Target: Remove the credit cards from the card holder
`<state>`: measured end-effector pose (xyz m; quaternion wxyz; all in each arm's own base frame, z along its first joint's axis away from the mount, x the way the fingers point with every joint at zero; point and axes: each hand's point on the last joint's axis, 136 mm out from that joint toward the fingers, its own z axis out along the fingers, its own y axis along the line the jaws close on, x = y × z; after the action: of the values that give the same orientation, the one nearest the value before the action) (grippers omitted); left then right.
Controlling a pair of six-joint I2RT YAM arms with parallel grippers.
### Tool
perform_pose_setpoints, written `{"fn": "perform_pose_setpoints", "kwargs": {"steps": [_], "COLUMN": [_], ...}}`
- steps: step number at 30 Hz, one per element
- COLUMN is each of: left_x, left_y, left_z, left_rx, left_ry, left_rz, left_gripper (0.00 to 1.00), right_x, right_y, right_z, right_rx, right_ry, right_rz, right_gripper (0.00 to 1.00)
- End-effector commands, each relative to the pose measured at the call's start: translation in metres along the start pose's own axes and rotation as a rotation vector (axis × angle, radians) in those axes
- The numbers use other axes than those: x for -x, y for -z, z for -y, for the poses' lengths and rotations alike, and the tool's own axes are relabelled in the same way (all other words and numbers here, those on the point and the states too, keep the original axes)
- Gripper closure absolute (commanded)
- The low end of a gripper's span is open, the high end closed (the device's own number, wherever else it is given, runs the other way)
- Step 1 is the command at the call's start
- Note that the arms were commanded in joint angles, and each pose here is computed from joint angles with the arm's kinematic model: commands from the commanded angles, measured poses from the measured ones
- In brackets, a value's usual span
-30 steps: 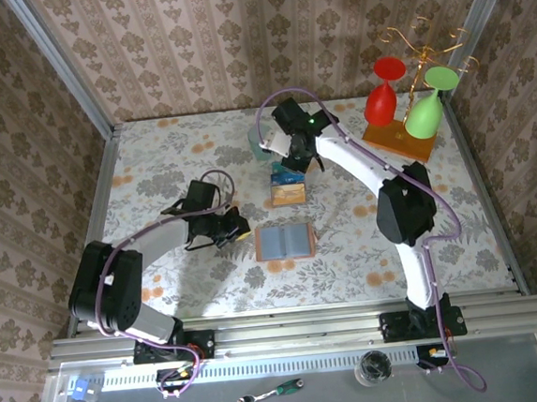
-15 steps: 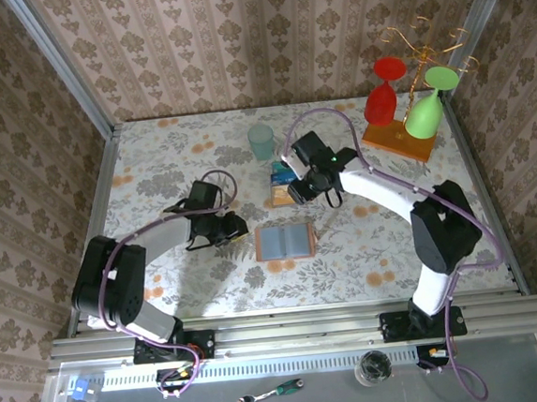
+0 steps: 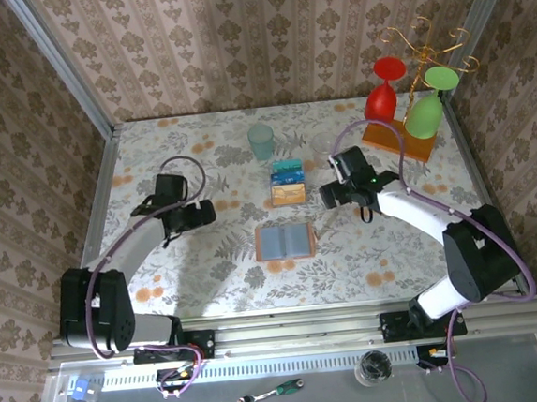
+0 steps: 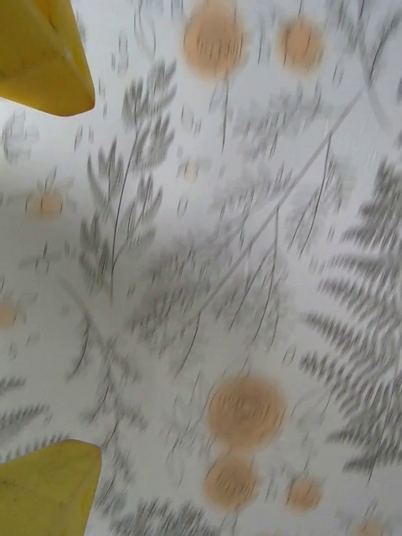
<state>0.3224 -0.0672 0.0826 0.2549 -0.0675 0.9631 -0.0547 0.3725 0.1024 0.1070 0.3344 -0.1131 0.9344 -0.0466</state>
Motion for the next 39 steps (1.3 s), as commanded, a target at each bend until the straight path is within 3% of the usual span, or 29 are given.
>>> {"fn": "perform_pose_setpoints", "kwargs": {"steps": [1,9,17,26,39], "left_x": [0.027,0.056,0.077,0.091,0.084], "left_y": [0.015,0.013,0.002,0.003,-0.019], "left_z": [-0.036,-0.09,-0.098,-0.085,-0.063], "left_rx": [0.169,0.278,0.32,0.176,0.07], "left_ry": [-0.041,0.028,-0.095,-0.12,-0.235], "left_rz": [0.106,0.255,0.498,0.712,0.745], "left_gripper": [0.0,0.0,0.0,0.0,0.0], "right_x": [0.016,0.016,0.01,-0.004,-0.011], "right_y": [0.005,-0.005,-0.02,-0.023,-0.026], "right_z": [0.035,0.094,0.115,0.113,0.107], "right_rx": [-0.12,-0.23,-0.248,-0.164,-0.099], "right_ry": [-0.061,-0.179,-0.25,-0.286,-0.283], "right_rz": [0.103,0.249,0.382,0.472,0.52], "right_gripper": [0.0,0.0,0.0,0.0,0.0]}}
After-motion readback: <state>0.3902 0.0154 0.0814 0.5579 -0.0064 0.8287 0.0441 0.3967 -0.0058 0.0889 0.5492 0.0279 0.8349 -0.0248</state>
